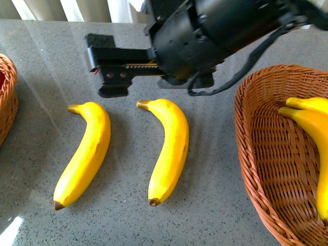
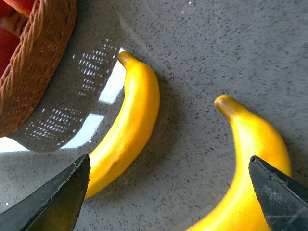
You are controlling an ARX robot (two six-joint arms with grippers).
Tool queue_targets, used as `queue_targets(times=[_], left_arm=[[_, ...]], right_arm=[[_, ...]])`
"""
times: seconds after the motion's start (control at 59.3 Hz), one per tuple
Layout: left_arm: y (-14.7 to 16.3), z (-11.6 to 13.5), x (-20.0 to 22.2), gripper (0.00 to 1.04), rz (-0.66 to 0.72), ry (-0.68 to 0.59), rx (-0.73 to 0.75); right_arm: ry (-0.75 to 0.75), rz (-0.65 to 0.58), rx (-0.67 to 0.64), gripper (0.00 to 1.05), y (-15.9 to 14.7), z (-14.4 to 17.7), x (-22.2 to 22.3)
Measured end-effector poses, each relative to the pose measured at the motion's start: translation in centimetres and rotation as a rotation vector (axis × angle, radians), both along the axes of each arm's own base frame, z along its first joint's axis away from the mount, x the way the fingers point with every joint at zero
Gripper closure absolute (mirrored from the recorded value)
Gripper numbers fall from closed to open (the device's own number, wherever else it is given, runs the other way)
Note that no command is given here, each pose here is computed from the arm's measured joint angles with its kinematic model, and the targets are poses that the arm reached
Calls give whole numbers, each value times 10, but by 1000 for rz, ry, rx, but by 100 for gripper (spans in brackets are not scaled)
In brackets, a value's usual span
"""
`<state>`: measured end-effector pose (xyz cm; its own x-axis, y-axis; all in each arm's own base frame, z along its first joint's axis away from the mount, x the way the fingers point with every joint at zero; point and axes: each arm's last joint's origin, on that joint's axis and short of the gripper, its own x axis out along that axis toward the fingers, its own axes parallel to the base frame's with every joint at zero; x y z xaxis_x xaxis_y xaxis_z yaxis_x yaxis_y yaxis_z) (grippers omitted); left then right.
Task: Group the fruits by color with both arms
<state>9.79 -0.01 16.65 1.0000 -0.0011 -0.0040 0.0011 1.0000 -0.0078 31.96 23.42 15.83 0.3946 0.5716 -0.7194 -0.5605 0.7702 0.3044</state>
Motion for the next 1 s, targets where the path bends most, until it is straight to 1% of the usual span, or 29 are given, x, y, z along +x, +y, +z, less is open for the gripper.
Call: queue_targets(times=[0.135,0.304,0.591,0.827,0.995], left_arm=[[0,0,0,9,0,0,0],[0,0,0,9,0,0,0],[0,0,0,9,0,0,0],[0,0,0,9,0,0,0],[0,0,0,9,0,0,0]], right_arm=[[75,23,-9,9,39,-17,11],[113,30,-17,9,63,-29,19],[176,17,-46,9,80,-58,24],[184,20,-55,9,91,-61,29],[191,8,-101,9,94,-67,33]])
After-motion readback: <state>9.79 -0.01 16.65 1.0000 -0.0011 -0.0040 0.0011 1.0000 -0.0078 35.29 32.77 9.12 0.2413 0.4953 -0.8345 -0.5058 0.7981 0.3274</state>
